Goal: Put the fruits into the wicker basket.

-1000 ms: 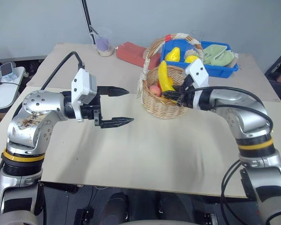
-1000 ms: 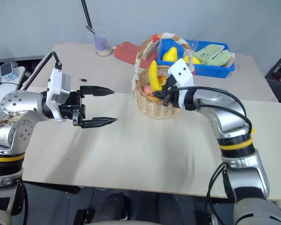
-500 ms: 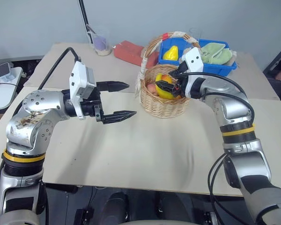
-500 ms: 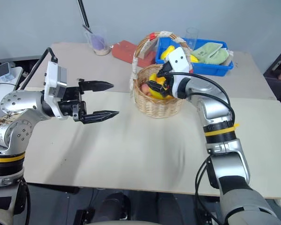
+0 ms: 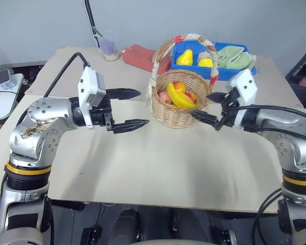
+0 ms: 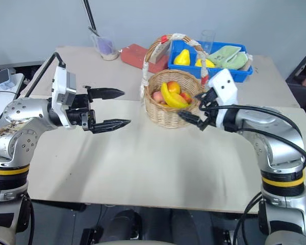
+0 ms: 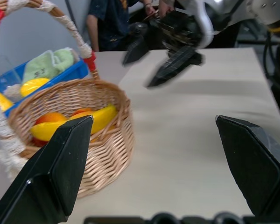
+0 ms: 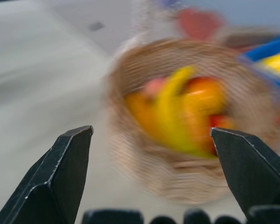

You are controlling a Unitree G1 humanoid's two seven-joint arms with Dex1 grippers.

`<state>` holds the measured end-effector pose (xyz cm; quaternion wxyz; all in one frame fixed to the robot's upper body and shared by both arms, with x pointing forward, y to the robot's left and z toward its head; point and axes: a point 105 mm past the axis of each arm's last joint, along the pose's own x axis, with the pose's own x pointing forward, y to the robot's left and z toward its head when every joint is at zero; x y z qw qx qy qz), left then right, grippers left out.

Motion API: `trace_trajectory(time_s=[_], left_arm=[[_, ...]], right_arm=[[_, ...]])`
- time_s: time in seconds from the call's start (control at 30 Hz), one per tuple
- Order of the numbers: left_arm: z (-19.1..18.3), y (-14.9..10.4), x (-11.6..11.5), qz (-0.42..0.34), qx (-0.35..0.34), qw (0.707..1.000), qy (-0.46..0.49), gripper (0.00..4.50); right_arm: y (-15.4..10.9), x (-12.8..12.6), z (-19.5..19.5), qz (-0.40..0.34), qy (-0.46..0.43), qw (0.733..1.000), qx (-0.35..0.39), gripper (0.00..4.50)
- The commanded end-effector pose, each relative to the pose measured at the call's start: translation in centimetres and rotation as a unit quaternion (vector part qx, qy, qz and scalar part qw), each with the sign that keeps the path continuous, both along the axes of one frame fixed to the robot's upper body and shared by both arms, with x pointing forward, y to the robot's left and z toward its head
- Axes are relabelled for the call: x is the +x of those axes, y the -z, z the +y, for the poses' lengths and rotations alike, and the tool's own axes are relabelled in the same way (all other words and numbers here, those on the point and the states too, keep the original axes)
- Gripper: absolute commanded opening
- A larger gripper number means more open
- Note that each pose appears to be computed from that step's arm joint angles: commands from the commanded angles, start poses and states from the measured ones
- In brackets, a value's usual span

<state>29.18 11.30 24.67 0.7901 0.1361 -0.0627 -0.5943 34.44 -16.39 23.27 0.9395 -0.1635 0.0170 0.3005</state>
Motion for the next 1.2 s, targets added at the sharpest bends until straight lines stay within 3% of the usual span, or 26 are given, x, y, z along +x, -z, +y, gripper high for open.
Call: trace_trajectory(time_s=[0.03,0.27,0.43,0.53,0.87,1.07,1.2], left_arm=[[-0.3,-1.1,-0.4,-0.018,-0.009,1.000,0.007,4.50],[-0.2,-1.1,-0.4,-0.022,-0.010,1.000,0.008,4.50],[-0.1,-1.0,-0.4,-0.024,-0.011,1.000,0.006,4.50],[0.1,-1.0,-0.4,-0.027,-0.010,1.000,0.001,4.50],[0.3,-1.0,-0.1,-0.036,-0.010,0.999,-0.009,4.50],[0.2,-1.2,0.1,-0.041,-0.015,0.999,-0.009,4.50],[-0.1,-1.9,0.4,-0.048,-0.036,0.998,-0.016,4.50]], right_arm=[[-2.2,2.1,-1.7,-0.078,0.075,0.994,0.012,4.46],[-3.2,6.9,-2.2,-0.099,0.118,0.986,0.068,4.46],[-2.8,8.4,-2.2,-0.082,0.115,0.986,0.089,4.46],[-2.4,8.7,-2.0,-0.067,0.109,0.987,0.098,3.67],[-1.8,8.7,-1.9,-0.065,0.105,0.987,0.101,0.25],[-3.5,7.3,-3.0,-0.102,0.115,0.984,0.096,0.18],[-4.9,5.3,-7.2,-0.153,0.187,0.968,0.072,0.18]])
